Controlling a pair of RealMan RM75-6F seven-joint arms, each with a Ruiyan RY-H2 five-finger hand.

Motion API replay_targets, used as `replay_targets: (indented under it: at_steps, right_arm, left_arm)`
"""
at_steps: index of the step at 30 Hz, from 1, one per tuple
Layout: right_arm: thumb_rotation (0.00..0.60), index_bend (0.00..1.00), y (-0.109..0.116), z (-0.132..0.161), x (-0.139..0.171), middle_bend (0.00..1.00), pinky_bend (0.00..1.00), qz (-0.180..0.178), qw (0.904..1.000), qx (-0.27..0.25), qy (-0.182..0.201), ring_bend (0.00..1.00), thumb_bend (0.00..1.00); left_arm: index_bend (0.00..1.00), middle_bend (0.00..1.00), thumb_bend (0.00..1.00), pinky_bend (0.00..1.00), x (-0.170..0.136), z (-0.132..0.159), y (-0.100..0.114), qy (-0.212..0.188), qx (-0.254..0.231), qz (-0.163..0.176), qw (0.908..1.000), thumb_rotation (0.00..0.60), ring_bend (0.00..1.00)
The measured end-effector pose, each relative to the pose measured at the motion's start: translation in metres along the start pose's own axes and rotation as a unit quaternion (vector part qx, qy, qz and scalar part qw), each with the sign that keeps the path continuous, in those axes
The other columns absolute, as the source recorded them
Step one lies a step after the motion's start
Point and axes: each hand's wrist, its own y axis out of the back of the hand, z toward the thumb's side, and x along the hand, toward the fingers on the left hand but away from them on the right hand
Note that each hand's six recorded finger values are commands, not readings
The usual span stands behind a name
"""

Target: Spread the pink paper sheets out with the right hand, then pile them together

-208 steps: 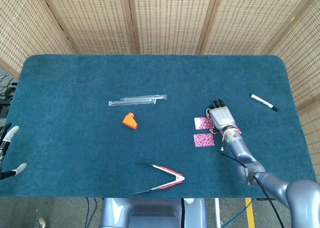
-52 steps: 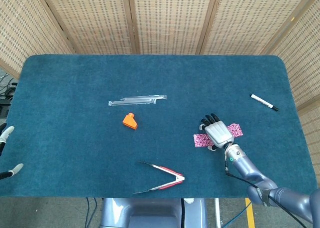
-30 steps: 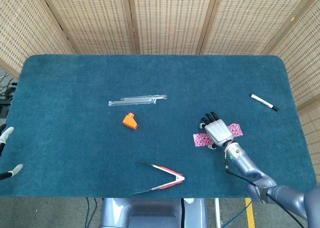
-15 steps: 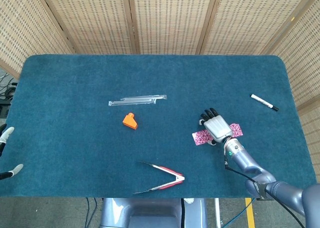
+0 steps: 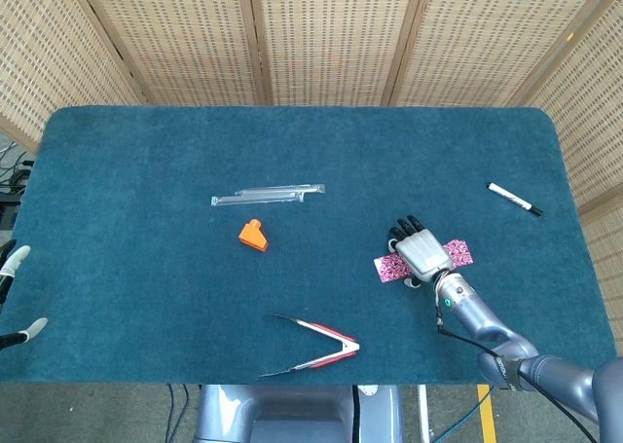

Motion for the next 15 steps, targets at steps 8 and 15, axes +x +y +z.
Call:
replay_targets:
  at_steps: [8,15]
  right_arm:
    - [0.600,0.35,-0.0007,0.0000,-0.0015,0.15,0.00,0.003,1.0000,0.000,-0.002,0.00,0.21]
    - [0.600,0.35,0.0010,-0.0003,-0.0044,0.15,0.00,0.004,1.0000,0.003,-0.004,0.00,0.21]
  left_arm:
    - [0.00,0.00,0.02,0.00,-0.0004,-0.0015,-0.0006,0.002,0.000,-0.001,1.0000,0.600,0.00]
    - [0.00,0.00,0.02,0.00,-0.0001,-0.0026,-0.0016,0.003,-0.001,-0.002,1.0000,0.600,0.00]
